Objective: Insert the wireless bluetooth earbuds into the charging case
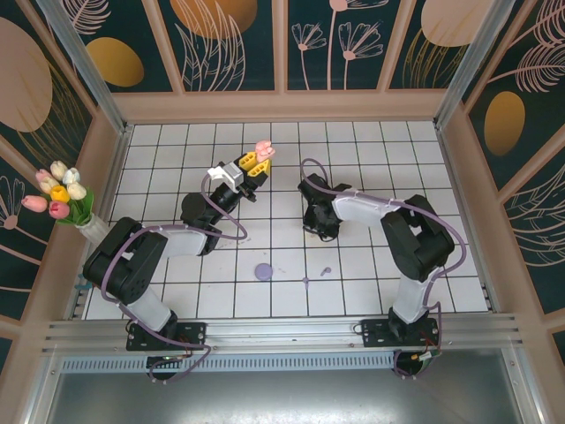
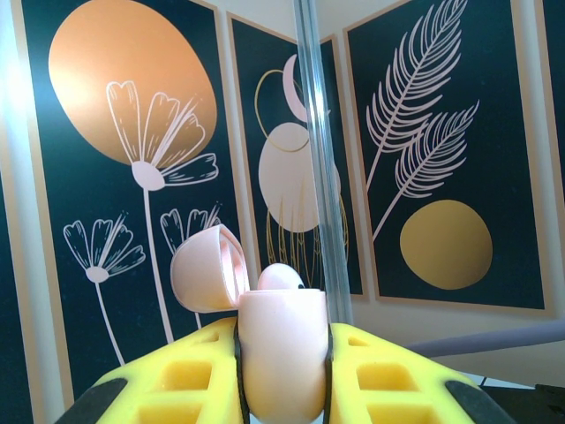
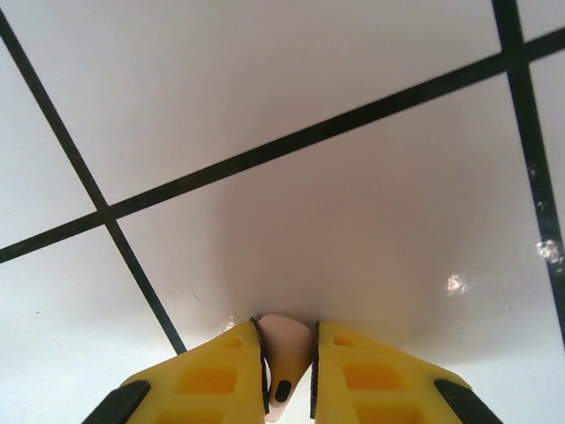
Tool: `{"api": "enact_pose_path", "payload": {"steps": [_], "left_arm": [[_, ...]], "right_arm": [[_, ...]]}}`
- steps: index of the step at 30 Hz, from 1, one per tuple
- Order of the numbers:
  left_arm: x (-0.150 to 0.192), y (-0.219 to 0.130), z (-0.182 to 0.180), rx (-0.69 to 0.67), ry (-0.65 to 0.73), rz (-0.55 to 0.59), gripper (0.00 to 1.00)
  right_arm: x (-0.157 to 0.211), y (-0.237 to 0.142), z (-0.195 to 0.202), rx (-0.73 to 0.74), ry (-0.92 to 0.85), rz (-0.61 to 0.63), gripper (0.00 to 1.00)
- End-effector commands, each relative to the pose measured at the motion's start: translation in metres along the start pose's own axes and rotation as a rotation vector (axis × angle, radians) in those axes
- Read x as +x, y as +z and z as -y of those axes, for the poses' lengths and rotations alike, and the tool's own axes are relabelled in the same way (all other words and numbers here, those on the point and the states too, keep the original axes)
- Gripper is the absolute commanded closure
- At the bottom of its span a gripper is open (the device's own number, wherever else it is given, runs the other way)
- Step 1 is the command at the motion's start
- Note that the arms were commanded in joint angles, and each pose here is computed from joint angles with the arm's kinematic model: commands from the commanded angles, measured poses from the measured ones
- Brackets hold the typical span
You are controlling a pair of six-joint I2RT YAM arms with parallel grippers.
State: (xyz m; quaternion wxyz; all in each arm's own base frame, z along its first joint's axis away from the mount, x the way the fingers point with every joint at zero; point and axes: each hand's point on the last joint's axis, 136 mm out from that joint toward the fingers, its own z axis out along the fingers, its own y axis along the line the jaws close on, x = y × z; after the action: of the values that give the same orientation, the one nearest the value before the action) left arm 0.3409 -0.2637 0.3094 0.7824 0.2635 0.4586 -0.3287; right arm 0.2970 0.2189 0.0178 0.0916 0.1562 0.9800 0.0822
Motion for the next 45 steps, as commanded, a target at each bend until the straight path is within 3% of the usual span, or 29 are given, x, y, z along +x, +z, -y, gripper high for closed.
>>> {"api": "enact_pose_path", "payload": {"steps": [1,9,13,22,31,45], "left_arm": [[-0.038,0.001,0.006,0.027,0.041,0.15,1.0],[-0.039,0.003,0.006,0.034,0.037,0.15,1.0],[-0.039,0.003,0.006,0.036,0.03,0.154,1.0],[-0.039,0.002,0.007,0.037,0.023,0.155,1.0],[-0.039,0.002,0.007,0.037,0.023,0.155,1.0],[-0.04,0.002,0.007,0.036,0.024,0.161,1.0]], "right_arm": [[-0.012,-0.003,0.003,-0.01,-0.08,0.067,0.83],[0.006,-0.004,0.004,0.066,-0.361,0.021,0.83],[0.018,0.004,0.016,0.117,-0.41,-0.022,0.83],[0.019,-0.003,0.008,0.085,-0.306,-0.034,0.67],[0.008,-0.013,-0.006,0.026,-0.117,-0.025,0.66],[0.006,0.0,0.006,0.079,-0.142,-0.038,0.66]]}}
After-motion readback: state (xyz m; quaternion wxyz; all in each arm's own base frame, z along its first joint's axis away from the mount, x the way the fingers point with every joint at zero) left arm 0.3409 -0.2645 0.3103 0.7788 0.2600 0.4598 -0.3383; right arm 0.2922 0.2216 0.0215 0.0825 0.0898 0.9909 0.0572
